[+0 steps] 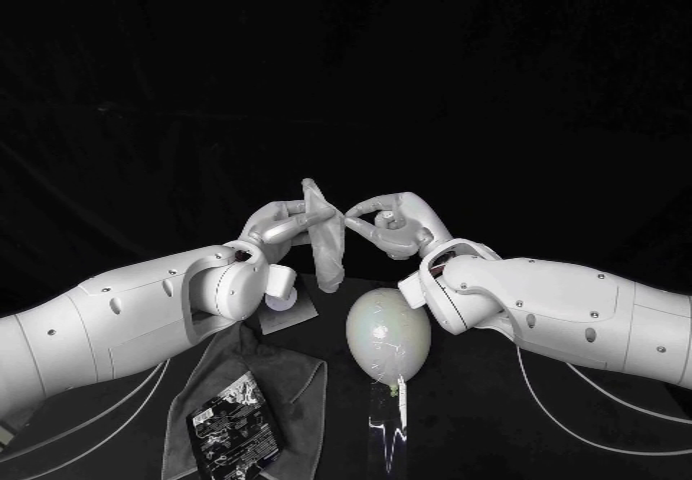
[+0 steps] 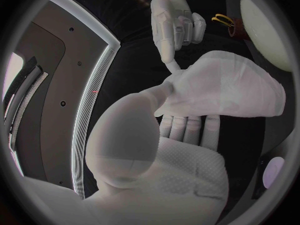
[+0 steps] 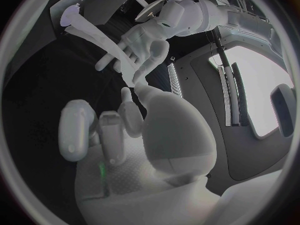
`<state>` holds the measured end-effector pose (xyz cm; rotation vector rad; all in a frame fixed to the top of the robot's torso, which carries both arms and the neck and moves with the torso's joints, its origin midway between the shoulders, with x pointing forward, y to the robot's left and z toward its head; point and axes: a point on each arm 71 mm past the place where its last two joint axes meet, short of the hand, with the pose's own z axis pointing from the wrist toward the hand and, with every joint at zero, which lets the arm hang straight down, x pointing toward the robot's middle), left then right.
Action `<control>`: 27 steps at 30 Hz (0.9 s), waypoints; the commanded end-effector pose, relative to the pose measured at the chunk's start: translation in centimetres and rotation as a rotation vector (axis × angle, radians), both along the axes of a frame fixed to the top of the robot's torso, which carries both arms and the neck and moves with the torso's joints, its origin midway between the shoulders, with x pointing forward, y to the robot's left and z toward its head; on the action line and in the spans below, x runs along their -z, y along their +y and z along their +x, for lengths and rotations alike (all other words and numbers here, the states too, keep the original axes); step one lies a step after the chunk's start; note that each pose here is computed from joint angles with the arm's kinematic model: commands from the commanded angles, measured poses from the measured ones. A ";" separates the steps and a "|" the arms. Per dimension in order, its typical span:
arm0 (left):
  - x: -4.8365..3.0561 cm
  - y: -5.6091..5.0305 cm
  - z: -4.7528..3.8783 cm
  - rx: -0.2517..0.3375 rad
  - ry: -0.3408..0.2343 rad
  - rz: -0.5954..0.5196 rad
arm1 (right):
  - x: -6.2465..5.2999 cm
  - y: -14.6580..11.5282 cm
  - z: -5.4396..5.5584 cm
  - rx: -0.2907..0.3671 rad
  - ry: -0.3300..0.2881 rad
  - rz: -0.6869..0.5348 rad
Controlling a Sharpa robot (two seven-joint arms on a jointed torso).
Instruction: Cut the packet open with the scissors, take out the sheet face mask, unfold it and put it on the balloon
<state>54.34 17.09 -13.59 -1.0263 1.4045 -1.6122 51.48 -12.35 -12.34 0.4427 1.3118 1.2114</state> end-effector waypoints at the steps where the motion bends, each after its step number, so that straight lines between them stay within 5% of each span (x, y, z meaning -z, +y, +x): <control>1: -0.22 -0.2 -0.07 0.005 -0.013 -0.011 | -0.2 0.2 0.0 0.002 -0.018 -0.014; 27: -0.28 -0.7 -0.26 0.019 -0.015 -0.015 | -0.2 0.8 0.1 0.026 -0.037 -0.036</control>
